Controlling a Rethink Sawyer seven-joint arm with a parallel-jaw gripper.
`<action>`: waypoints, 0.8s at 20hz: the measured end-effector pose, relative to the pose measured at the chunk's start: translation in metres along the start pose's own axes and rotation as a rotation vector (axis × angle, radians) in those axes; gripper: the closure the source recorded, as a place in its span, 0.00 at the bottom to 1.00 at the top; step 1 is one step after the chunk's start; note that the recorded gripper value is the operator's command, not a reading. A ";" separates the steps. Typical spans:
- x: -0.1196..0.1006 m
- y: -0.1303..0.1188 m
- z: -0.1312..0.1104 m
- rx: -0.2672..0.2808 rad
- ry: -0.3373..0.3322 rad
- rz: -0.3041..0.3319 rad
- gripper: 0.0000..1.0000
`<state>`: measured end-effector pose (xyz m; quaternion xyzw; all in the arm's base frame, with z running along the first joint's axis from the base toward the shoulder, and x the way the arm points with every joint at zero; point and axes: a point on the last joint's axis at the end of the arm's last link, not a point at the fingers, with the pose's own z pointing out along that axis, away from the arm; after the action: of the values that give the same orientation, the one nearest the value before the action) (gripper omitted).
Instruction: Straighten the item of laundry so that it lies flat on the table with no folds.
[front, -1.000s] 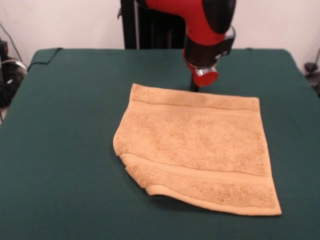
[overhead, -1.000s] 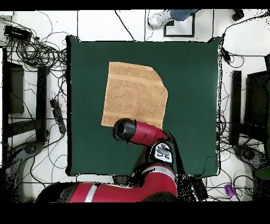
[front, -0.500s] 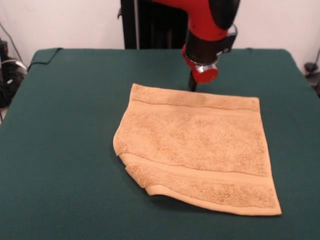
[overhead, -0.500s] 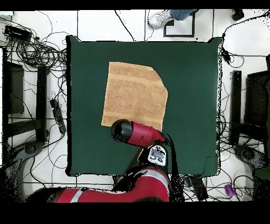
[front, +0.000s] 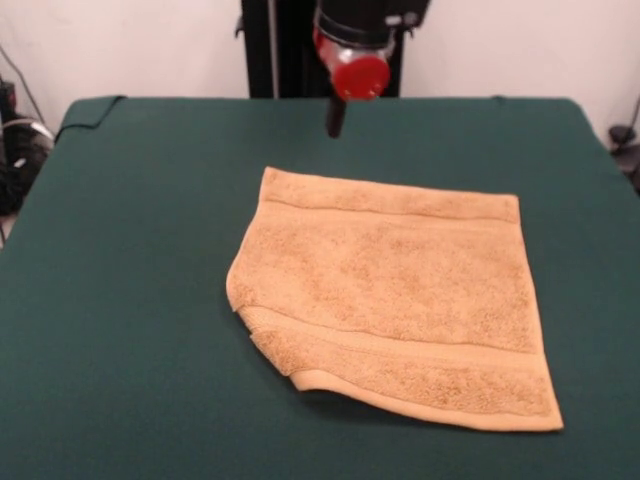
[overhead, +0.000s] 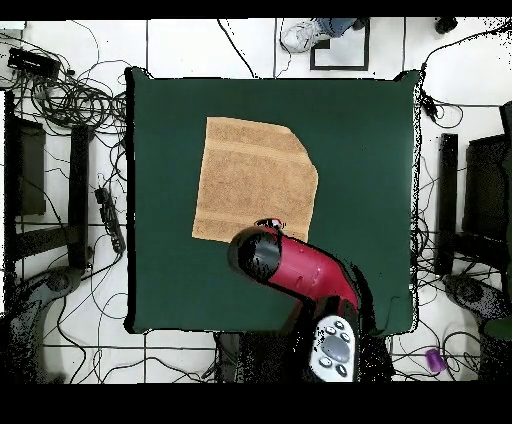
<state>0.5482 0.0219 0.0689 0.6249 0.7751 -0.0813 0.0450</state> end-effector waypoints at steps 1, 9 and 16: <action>-0.008 0.002 -0.004 -0.020 -0.011 0.009 1.00; -0.079 0.019 -0.007 -0.225 -0.162 0.075 1.00; -0.101 0.017 0.012 -0.233 -0.177 0.106 1.00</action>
<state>0.5866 -0.0740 0.0734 0.6459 0.7383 -0.0432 0.1894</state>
